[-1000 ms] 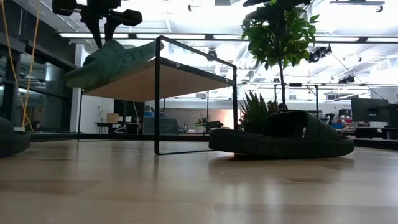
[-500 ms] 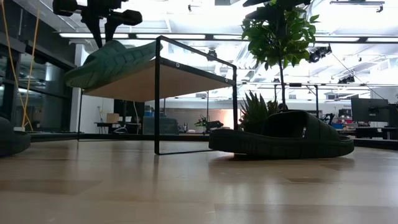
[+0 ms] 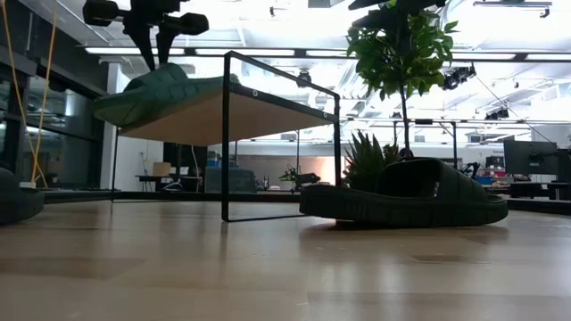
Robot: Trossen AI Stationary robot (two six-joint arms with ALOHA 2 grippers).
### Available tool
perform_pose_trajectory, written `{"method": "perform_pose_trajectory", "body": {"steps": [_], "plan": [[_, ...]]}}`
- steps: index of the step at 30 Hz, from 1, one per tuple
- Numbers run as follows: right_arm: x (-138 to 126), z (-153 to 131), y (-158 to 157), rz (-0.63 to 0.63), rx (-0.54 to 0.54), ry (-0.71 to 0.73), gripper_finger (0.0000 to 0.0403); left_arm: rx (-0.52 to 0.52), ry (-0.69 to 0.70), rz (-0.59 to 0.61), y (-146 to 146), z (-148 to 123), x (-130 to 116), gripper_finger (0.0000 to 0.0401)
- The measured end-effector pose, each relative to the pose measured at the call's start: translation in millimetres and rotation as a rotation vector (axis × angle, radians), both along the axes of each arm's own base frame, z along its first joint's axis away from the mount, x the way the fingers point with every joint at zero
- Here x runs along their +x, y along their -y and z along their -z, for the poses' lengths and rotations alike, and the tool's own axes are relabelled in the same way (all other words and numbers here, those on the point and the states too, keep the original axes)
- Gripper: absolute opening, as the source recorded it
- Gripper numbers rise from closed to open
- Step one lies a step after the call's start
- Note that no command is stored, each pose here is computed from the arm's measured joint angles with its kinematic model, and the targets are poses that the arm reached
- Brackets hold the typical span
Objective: Pick and place slippers onto the shelf
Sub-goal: Put the green pair of slippers on the shelf
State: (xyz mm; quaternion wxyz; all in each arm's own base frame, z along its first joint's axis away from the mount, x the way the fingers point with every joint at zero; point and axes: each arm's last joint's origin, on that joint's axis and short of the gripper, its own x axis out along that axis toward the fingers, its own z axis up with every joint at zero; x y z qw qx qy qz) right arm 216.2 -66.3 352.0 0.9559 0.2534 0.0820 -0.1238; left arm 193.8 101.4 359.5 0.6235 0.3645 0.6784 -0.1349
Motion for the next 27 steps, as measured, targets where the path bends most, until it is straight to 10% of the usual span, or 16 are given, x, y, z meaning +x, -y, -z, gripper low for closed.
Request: {"method": "perform_pose_trajectory", "body": {"steps": [18, 27], "plan": [[0, 0, 0, 0.000, 0.000, 0.000, 0.0119, 0.122, 0.088, -0.045, -5, -14, 5, 0.0058], [0, 0, 0, -0.007, 0.002, 0.000, 0.0119, 0.074, 0.475, -0.388, -1, -66, 1, 0.0058]]}}
